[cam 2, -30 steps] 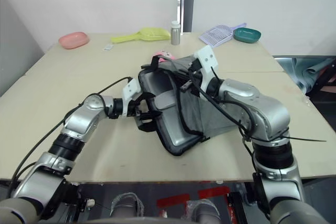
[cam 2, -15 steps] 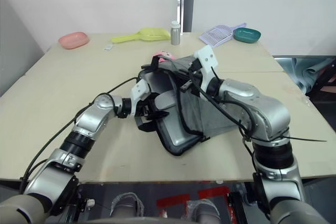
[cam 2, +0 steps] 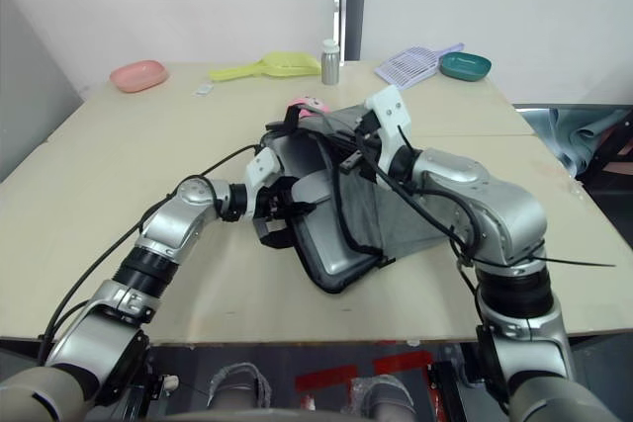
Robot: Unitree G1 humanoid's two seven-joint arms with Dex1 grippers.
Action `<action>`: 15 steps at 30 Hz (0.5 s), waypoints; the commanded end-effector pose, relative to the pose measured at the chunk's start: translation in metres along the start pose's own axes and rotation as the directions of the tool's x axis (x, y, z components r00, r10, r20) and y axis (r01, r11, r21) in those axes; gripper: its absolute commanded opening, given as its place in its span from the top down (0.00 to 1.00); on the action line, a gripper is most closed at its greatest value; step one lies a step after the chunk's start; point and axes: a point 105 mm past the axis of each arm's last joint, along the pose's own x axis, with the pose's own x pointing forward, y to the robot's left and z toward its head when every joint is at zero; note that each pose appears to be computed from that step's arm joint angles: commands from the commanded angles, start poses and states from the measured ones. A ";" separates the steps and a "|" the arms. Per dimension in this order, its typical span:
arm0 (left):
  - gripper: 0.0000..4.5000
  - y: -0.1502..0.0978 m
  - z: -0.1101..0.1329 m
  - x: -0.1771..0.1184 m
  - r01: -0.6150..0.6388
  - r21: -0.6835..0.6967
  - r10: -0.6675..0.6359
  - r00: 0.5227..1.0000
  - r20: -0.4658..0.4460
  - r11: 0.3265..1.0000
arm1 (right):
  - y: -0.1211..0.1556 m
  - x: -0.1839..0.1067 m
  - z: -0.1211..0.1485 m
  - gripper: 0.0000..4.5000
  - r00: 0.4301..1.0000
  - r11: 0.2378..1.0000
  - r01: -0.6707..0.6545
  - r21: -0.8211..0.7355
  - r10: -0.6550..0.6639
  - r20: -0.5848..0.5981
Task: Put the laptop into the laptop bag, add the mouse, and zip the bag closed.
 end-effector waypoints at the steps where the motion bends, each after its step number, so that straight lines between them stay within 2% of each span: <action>1: 0.41 0.000 0.019 0.000 -0.002 0.043 0.000 0.999 0.047 0.999 | 0.009 -0.005 0.023 1.00 0.997 0.998 -0.023 -0.063 0.028 0.077; 15: 0.41 0.002 0.022 0.031 -0.015 0.045 0.013 0.999 0.047 0.999 | 0.010 -0.003 0.023 1.00 0.996 0.998 -0.030 -0.064 0.035 0.077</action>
